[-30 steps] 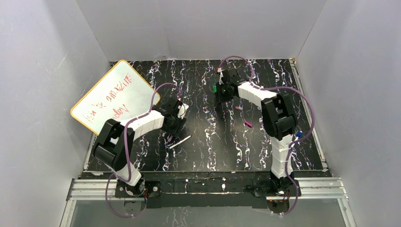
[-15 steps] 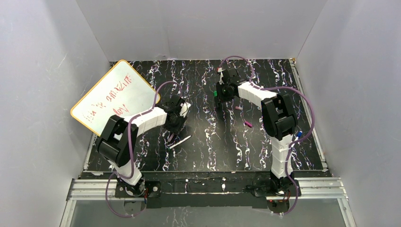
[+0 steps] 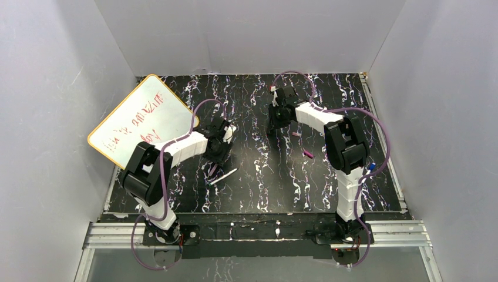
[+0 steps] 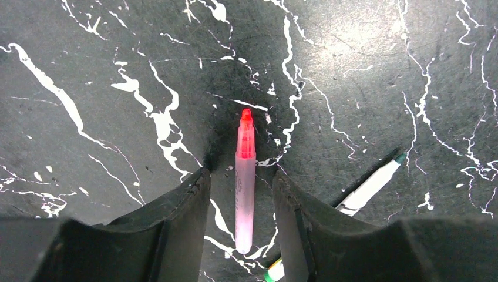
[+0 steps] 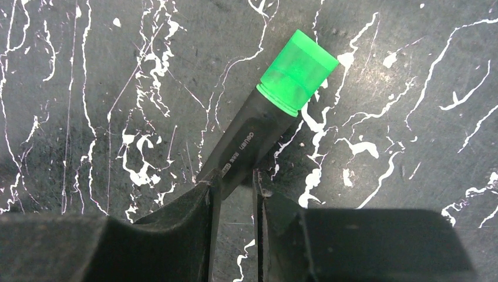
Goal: Insert the pens into the pen caps
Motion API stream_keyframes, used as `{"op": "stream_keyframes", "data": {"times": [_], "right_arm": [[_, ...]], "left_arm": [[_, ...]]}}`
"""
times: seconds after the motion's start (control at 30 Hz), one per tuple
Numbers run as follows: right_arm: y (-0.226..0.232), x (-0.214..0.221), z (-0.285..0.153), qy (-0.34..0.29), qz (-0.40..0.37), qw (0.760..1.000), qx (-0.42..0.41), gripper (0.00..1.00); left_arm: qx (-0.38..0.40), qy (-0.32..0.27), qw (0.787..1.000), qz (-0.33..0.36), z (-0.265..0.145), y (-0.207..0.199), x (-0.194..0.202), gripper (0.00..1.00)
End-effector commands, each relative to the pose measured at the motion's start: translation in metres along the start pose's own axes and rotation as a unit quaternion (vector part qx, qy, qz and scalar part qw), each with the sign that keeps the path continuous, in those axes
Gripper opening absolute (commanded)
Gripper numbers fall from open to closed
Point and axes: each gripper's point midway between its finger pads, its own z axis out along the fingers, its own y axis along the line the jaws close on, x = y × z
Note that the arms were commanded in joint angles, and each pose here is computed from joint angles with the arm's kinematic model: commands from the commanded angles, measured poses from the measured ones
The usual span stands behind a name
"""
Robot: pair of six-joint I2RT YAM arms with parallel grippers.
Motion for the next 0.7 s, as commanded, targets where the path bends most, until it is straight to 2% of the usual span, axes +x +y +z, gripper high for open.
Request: {"op": "stream_keyframes", "data": {"times": [0.0,0.47,0.67], "right_arm": [[0.005,-0.008,-0.014,-0.017,-0.012,1.0,-0.005,0.34],[0.01,-0.014,-0.032,-0.04,-0.016,0.999,-0.013,0.34],[0.01,-0.016,-0.039,-0.047,-0.022,0.999,-0.012,0.34]], "left_arm": [[-0.019,0.067,0.997,-0.013,0.0,0.004,0.043,0.43],[-0.017,0.137,0.99,-0.03,-0.007,0.0,0.075,0.42],[0.012,0.183,0.982,-0.033,0.004,-0.011,0.092,0.3]]}}
